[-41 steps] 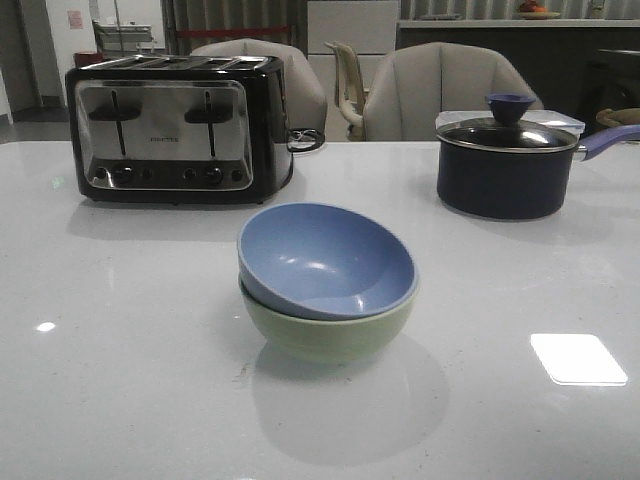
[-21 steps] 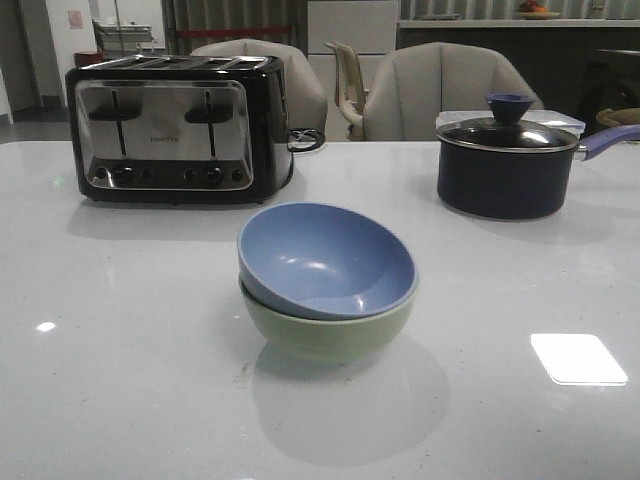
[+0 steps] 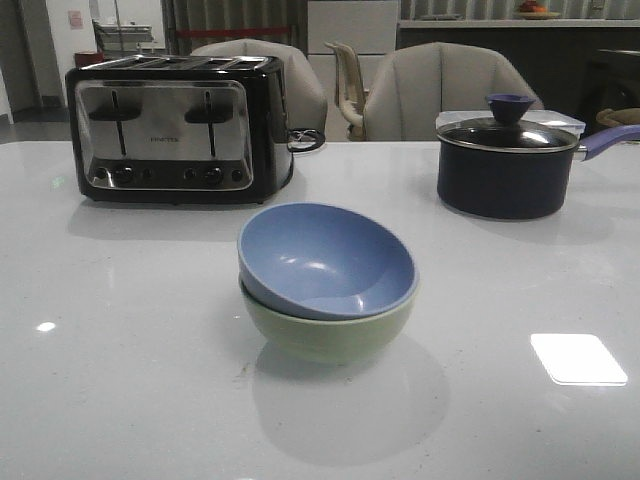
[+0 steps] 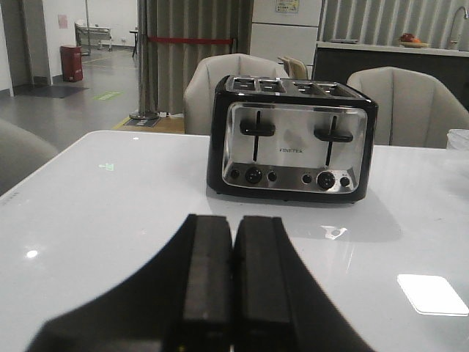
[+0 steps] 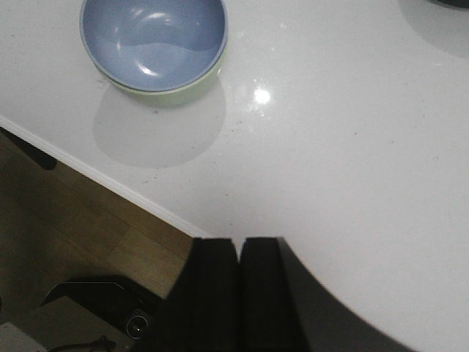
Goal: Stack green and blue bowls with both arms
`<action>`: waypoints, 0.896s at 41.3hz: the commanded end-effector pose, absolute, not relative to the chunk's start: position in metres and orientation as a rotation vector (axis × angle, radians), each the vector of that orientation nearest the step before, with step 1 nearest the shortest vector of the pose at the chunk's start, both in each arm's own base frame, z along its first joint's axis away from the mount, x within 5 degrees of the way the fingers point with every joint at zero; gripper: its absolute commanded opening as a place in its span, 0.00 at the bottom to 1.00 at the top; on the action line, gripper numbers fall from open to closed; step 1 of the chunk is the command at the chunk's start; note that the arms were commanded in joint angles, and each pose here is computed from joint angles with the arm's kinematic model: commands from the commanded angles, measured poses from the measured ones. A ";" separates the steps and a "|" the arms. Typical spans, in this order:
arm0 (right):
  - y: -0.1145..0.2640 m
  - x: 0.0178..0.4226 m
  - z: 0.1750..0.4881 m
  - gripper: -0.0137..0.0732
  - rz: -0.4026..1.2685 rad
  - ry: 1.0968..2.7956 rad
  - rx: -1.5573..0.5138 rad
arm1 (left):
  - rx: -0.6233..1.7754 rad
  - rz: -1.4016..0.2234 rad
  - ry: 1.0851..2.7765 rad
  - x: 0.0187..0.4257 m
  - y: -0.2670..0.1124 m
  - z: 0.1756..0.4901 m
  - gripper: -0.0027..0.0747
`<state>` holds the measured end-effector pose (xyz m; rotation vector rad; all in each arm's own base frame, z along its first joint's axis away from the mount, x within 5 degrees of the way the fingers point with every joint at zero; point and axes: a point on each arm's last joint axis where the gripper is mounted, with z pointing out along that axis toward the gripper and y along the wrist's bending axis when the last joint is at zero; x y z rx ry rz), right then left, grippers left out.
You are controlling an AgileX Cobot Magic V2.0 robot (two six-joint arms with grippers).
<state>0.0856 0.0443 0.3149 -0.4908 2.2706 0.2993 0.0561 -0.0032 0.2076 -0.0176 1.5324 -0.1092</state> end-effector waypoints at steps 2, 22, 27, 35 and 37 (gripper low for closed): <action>0.040 0.084 0.325 0.20 0.278 2.157 -0.454 | -0.021 -0.115 1.440 0.055 -0.003 0.210 0.16; 0.000 0.050 0.245 0.20 0.013 1.555 0.018 | -0.021 -0.115 1.440 0.055 -0.003 0.210 0.16; -0.002 0.052 0.221 0.20 -0.017 1.477 0.046 | -0.021 -0.115 1.440 0.055 -0.003 0.210 0.16; -0.003 0.054 0.211 0.20 -0.021 1.419 0.050 | -0.021 -0.115 1.440 0.055 -0.003 0.210 0.16; -0.003 0.054 0.212 0.20 -0.016 1.410 0.048 | -0.021 -0.115 1.440 0.055 -0.003 0.210 0.16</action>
